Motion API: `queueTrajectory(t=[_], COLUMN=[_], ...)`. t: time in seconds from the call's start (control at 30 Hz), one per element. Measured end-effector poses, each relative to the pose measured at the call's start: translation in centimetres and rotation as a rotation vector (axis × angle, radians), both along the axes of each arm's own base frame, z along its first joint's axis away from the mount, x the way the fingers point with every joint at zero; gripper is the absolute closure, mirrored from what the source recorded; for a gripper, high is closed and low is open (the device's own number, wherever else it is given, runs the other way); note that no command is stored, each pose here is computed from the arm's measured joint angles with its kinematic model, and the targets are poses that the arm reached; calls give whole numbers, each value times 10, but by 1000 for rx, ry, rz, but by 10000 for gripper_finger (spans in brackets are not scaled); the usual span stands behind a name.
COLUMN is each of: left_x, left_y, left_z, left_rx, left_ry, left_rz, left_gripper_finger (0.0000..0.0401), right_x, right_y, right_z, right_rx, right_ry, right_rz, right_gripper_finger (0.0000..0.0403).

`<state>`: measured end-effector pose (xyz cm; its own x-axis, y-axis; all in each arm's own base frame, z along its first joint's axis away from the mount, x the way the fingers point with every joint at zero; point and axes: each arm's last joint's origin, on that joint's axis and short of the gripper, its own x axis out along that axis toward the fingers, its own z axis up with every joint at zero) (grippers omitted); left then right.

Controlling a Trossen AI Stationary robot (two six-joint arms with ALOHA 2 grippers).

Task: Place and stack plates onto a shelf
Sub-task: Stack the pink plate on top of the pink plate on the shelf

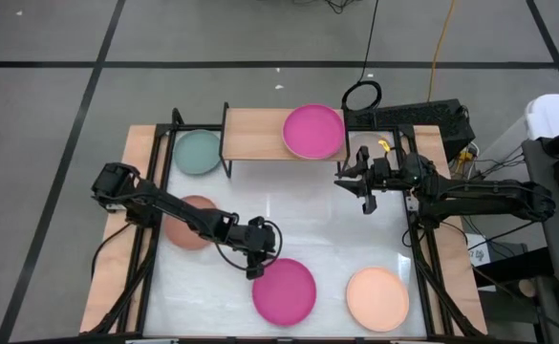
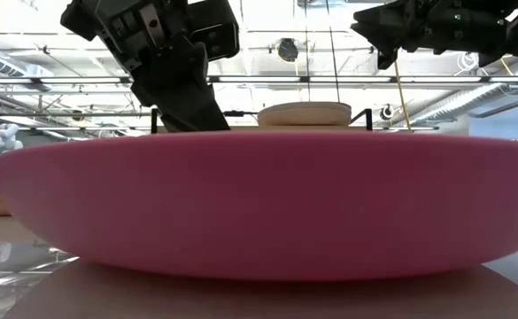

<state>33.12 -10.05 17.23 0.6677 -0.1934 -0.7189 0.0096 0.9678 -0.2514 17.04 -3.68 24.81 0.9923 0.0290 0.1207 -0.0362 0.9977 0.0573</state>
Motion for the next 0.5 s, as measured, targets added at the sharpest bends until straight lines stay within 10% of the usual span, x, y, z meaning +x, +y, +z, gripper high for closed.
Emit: queueTrajectory(t=[0.5], left_x=[5], left_y=[-4], left_z=[-25], left_rx=[-11], left_ry=[81], left_rz=[2], left_gripper_finger=[313], right_x=[0], right_y=[0], right_z=[0], right_rx=[1], right_ry=[3], right_rz=[0], right_gripper_finger=[314])
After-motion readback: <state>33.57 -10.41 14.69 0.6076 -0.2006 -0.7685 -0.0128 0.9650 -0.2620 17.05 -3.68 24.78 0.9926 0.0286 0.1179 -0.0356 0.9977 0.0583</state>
